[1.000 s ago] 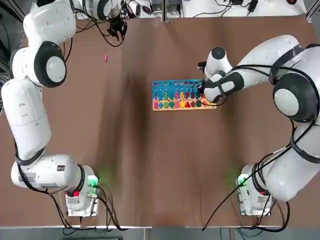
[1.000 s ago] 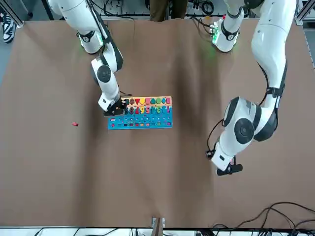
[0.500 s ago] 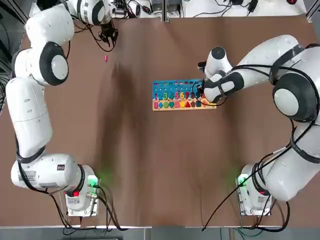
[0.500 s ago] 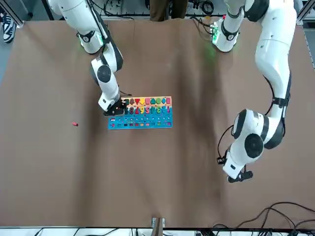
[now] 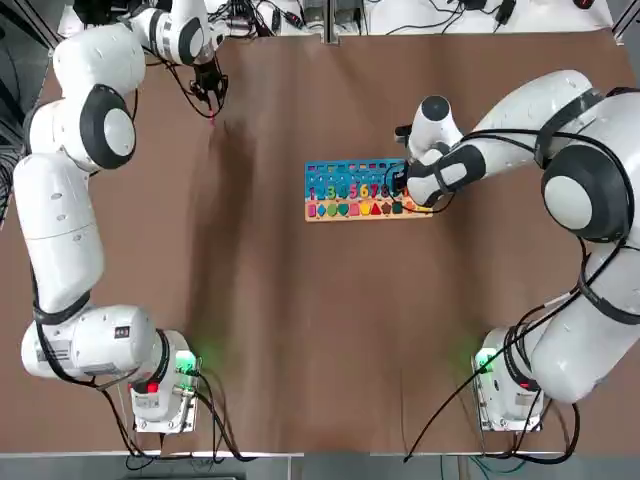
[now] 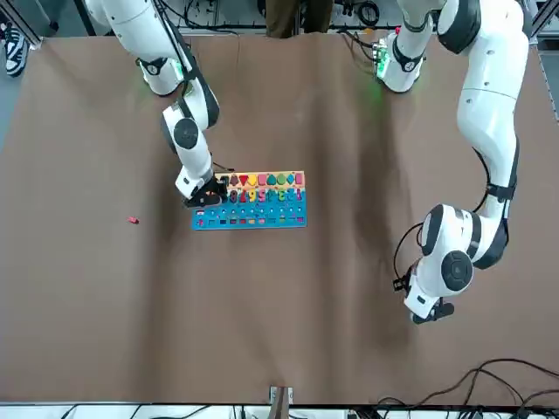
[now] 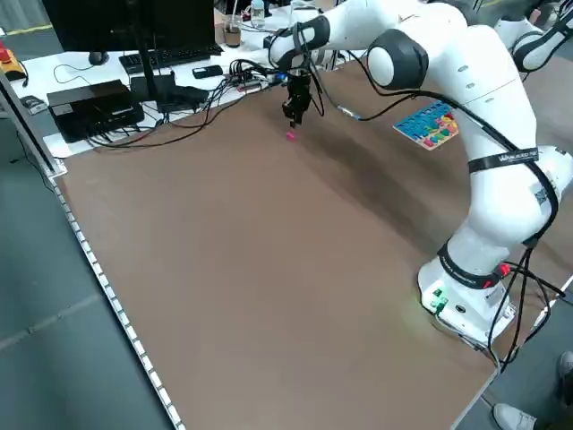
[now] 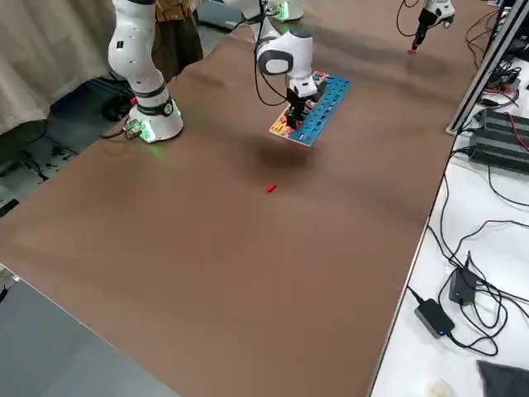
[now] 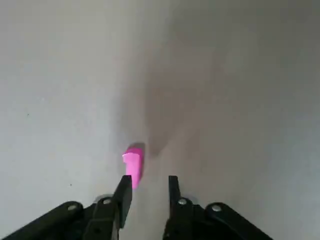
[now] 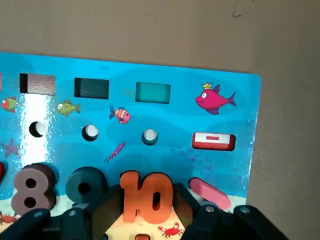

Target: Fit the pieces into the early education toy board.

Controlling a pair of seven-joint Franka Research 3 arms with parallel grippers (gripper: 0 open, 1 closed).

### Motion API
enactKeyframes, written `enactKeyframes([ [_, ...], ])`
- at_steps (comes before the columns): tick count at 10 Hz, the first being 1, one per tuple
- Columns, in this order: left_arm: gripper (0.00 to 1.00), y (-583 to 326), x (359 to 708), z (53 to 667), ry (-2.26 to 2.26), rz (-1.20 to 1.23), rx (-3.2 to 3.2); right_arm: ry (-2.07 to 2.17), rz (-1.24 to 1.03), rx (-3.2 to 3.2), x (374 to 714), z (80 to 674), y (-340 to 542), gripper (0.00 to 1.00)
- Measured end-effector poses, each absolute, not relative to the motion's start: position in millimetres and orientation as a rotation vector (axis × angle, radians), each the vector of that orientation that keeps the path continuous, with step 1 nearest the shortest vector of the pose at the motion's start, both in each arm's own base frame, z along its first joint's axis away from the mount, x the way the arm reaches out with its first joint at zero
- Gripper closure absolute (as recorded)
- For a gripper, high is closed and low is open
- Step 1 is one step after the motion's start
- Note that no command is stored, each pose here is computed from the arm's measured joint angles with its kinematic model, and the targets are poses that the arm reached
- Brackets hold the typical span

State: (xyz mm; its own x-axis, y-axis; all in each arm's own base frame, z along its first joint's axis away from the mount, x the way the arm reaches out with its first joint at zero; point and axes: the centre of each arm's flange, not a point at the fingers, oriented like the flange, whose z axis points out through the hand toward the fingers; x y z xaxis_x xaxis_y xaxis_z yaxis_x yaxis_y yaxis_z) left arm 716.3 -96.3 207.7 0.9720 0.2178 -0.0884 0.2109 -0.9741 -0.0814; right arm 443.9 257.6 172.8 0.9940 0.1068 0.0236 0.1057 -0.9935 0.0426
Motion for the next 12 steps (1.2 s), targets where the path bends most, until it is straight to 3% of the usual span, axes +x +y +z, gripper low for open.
enactKeyframes([
  [9,0.63,-85.0,710.7,198.3,-0.317,0.128,-3.064,0.167,-0.003,3.080,445.3,184.2,260.6,0.48],
  [11,0.63,-84.9,711.3,202.8,-0.312,0.120,-3.065,0.171,-0.032,3.069,444.0,198.2,262.9,0.37],
  [12,0.63,-84.8,709.6,200.3,-0.305,0.128,-3.064,0.170,-0.035,3.067,445.8,212.4,264.4,0.23],
])
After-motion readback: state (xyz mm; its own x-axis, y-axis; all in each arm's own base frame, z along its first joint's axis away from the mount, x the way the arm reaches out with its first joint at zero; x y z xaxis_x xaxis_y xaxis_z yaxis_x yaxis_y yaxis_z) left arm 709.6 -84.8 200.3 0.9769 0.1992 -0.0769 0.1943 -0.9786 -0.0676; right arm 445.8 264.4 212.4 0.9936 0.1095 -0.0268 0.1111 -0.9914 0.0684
